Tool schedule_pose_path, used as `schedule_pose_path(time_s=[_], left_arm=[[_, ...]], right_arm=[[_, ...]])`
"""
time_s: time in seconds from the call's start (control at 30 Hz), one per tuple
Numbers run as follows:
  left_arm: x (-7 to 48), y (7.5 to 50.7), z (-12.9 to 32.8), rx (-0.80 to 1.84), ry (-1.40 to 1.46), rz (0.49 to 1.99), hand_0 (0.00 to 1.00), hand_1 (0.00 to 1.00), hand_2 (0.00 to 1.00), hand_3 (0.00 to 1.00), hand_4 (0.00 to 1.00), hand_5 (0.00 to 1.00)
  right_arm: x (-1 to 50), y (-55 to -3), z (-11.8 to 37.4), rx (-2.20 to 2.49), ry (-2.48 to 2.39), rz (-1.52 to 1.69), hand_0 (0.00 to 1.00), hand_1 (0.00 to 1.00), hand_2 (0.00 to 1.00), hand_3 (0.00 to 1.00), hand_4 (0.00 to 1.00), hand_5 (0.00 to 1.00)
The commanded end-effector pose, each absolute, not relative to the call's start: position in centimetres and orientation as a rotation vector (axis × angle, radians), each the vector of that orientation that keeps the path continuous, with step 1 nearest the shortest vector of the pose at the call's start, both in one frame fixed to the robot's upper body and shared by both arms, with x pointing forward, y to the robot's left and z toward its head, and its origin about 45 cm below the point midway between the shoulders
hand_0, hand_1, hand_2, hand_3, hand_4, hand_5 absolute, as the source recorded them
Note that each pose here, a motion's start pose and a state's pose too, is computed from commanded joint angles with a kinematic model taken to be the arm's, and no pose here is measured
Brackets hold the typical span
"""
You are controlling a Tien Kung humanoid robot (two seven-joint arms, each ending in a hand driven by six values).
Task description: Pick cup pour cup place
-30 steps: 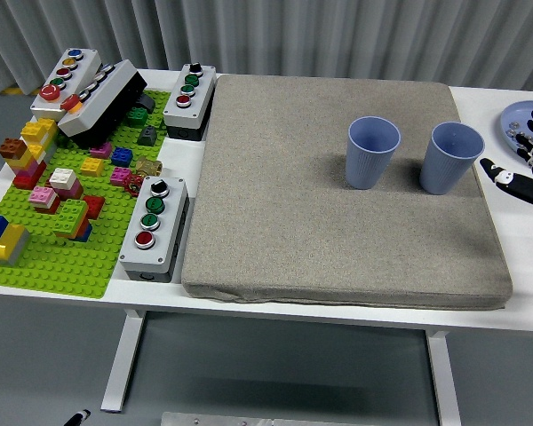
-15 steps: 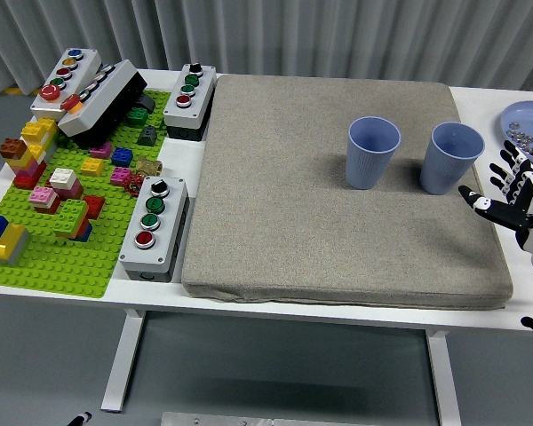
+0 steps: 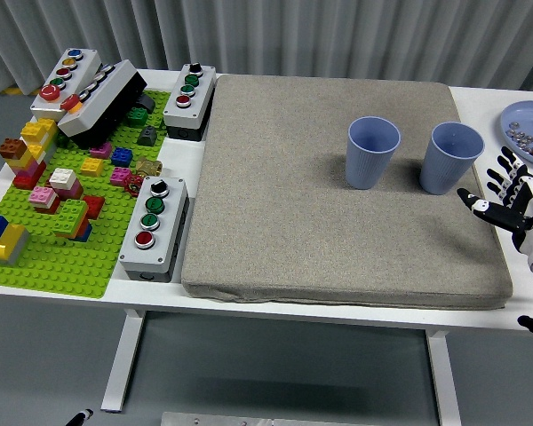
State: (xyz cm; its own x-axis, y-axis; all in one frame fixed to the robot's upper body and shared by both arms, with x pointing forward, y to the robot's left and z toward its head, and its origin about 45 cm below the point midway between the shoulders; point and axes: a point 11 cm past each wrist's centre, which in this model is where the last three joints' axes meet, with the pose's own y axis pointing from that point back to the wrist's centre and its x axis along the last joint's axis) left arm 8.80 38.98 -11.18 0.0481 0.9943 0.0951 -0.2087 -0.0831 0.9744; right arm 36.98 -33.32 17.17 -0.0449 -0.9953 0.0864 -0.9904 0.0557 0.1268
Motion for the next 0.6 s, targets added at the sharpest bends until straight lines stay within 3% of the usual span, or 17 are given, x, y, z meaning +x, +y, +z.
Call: schedule_pose_path(time_s=[0.6], left_arm=[[9.1, 39.1, -11.1, 1.145, 0.962, 1.323, 0.821, 0.799, 0.884, 0.789, 0.633, 0.989]], right_arm=[[38.6, -32.5, 16.3, 2.068, -2.148, -0.089, 0.951, 0.929, 0.998, 0.998, 0.841, 0.202]])
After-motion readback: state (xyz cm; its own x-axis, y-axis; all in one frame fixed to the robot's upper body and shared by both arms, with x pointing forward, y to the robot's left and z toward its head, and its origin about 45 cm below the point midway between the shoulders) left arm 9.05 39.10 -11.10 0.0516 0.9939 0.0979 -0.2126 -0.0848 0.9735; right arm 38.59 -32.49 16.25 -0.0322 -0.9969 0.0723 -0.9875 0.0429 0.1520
